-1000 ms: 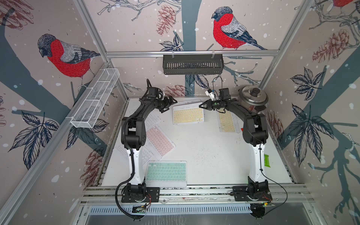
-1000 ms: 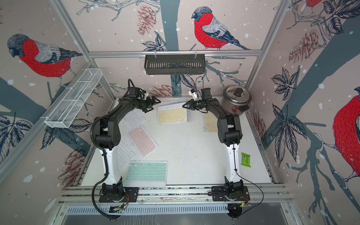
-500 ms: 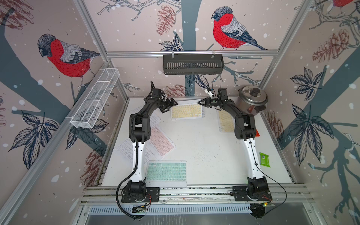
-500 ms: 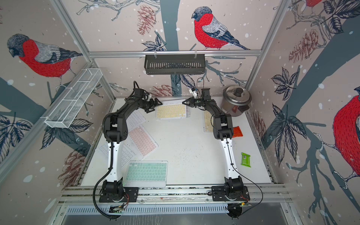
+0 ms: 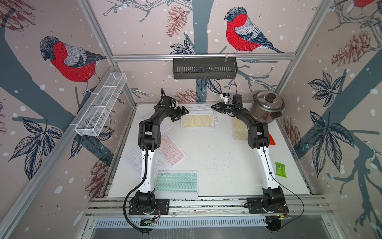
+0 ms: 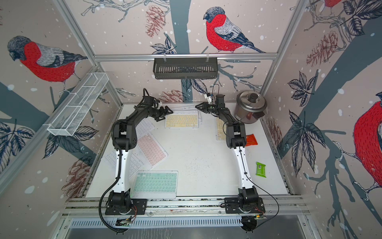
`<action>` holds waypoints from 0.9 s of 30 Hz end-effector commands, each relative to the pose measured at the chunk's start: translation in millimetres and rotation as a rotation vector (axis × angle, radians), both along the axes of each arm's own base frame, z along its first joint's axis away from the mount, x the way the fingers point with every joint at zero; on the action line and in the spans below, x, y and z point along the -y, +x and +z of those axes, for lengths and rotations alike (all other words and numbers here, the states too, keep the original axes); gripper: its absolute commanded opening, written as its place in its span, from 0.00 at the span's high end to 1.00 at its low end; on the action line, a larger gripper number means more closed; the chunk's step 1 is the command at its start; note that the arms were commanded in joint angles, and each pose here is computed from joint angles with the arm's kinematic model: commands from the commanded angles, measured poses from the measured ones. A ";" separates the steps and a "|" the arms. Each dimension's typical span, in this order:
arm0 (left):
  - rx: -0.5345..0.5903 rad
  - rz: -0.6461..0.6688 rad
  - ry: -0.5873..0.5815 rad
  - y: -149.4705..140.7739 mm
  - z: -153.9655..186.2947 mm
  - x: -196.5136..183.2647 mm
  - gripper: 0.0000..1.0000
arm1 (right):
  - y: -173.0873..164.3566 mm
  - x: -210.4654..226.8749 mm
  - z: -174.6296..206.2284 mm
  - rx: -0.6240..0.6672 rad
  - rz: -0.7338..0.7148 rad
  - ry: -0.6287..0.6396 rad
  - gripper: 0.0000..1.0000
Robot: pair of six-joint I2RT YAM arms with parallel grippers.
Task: Stack the numeric keypads
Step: Place the numeric keypad at the numeric keypad.
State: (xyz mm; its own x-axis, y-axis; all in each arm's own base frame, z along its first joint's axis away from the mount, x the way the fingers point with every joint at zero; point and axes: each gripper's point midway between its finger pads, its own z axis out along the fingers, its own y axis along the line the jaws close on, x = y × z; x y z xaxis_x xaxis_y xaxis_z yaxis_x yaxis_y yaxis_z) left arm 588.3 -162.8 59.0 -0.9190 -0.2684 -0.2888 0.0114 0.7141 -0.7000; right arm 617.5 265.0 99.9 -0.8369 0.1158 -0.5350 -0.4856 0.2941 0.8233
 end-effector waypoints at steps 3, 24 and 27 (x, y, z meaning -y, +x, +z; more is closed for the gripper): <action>-0.019 0.017 -0.007 0.9 -0.2 -4.6 0.03 | 17.6 7.1 -3.4 0.020 -0.122 -0.084 0.33; -0.143 0.067 -0.176 -4.4 -21.7 -4.3 0.03 | -8.3 -1.2 -62.2 -0.127 -0.257 -0.348 0.01; -0.159 0.061 -0.187 -7.0 -27.4 -0.5 0.03 | -17.6 -8.7 -63.6 -0.143 -0.245 -0.346 0.01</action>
